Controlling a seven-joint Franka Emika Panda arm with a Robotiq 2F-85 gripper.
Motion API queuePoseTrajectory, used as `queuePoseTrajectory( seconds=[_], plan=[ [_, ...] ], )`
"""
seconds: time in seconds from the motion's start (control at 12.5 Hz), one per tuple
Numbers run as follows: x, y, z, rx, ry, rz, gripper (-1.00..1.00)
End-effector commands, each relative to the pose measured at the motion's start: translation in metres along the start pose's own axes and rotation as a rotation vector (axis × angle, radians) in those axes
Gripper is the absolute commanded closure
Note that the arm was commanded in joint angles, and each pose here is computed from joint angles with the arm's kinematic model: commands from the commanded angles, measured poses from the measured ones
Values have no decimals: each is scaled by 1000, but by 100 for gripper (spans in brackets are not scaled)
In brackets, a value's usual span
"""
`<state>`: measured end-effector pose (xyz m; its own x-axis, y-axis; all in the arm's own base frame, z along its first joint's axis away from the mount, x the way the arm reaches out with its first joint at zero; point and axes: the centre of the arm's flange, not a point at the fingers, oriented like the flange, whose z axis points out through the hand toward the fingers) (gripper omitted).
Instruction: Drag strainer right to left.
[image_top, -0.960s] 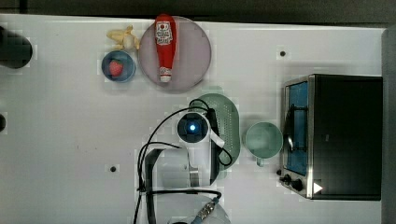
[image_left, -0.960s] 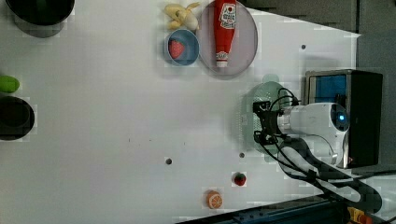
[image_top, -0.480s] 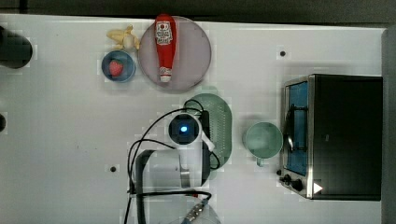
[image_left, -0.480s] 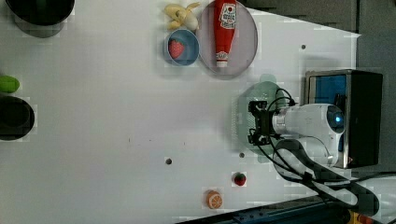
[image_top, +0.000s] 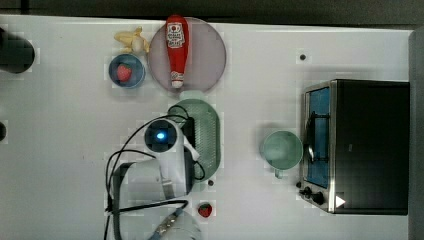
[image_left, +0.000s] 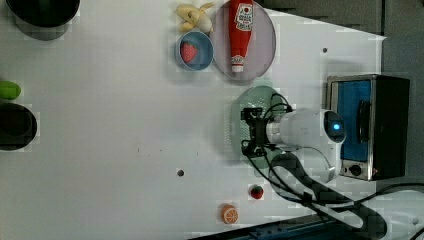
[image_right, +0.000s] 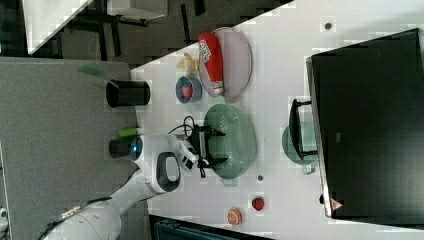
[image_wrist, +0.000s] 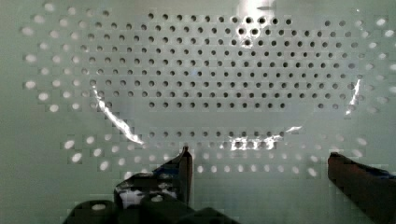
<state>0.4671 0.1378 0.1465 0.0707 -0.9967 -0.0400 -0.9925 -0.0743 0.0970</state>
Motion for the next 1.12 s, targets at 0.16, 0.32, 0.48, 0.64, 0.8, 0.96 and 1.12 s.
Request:
queuePoseTrajectory(
  seconds=[0.16, 0.32, 0.48, 0.64, 0.8, 0.96, 1.12],
  plan=[
    [-67, -3, 0, -10, -45, 29, -100],
    [-89, -8, 0, -8, -60, 15, -100],
    [-110, -11, -2, -11, -72, 20, -100],
    [-129, -14, -4, -4, -80, 42, -100],
    [-148, -13, -5, -9, -81, 66, -100],
    [-166, -10, -4, -11, -82, 59, -100],
    [-179, -7, -2, -11, -85, 44, -100]
  ],
)
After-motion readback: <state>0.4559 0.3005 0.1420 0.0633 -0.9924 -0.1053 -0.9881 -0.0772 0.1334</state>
